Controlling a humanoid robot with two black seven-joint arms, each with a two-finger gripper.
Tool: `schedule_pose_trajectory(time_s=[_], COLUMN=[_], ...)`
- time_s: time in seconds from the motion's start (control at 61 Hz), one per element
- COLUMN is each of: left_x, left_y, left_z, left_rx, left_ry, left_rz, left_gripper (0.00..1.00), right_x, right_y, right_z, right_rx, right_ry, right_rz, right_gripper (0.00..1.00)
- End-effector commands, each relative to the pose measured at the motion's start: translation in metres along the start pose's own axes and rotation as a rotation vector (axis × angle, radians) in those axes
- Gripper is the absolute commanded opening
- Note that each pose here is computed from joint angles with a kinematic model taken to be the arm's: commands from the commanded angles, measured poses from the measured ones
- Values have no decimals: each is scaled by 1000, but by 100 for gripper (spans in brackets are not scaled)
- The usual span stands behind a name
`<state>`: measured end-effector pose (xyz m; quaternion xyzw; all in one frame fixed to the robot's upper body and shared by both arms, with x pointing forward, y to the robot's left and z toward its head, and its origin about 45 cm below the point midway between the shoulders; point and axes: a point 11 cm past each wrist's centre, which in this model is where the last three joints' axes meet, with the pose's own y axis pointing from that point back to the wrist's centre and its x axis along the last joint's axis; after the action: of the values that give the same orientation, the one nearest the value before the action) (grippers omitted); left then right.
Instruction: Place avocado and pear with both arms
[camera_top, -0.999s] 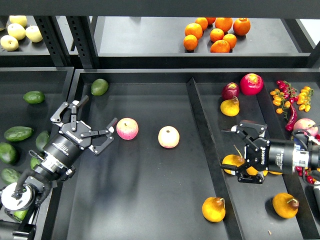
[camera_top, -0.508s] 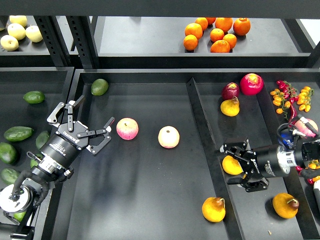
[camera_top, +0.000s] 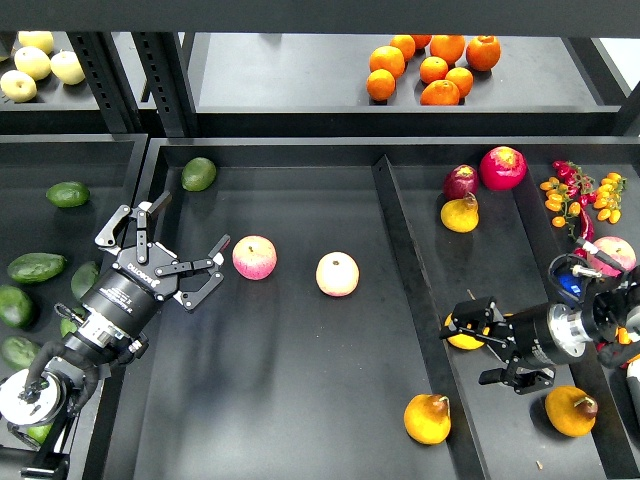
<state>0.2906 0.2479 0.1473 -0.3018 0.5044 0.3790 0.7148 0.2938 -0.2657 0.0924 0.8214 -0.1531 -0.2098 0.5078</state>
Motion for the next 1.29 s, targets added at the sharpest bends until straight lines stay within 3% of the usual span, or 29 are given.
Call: schedule_pose_trajectory(time_s=[0.0, 0.606, 0.95, 1.098, 1.196, 1.278], left_x=[0, 0, -2, -3, -4, -4], left_y=[0, 2, 2, 3, 3, 3], left_z=[0, 5, 8, 9, 10, 10], left_rx=[0, -17, -23, -29, -30, -32], left_ry=[0, -3, -7, -10, -11, -11], left_rz=[0, 0, -5, -7, -8, -8], left_gripper=[99, 99, 99, 99, 99, 99], right_x=[-4, -5, -8, -9, -9, -11], right_y=[-13, -41, -49, -52, -53, -53], right_z=[2, 4, -1, 3, 4, 5], right_rx=[-34, -86, -82, -87, -82, -69], right_ry=[19, 7, 0, -15, -28, -57], right_rz=[-12, -19, -27, -31, -37, -47], right_gripper=[100, 98, 87, 77, 65, 41])
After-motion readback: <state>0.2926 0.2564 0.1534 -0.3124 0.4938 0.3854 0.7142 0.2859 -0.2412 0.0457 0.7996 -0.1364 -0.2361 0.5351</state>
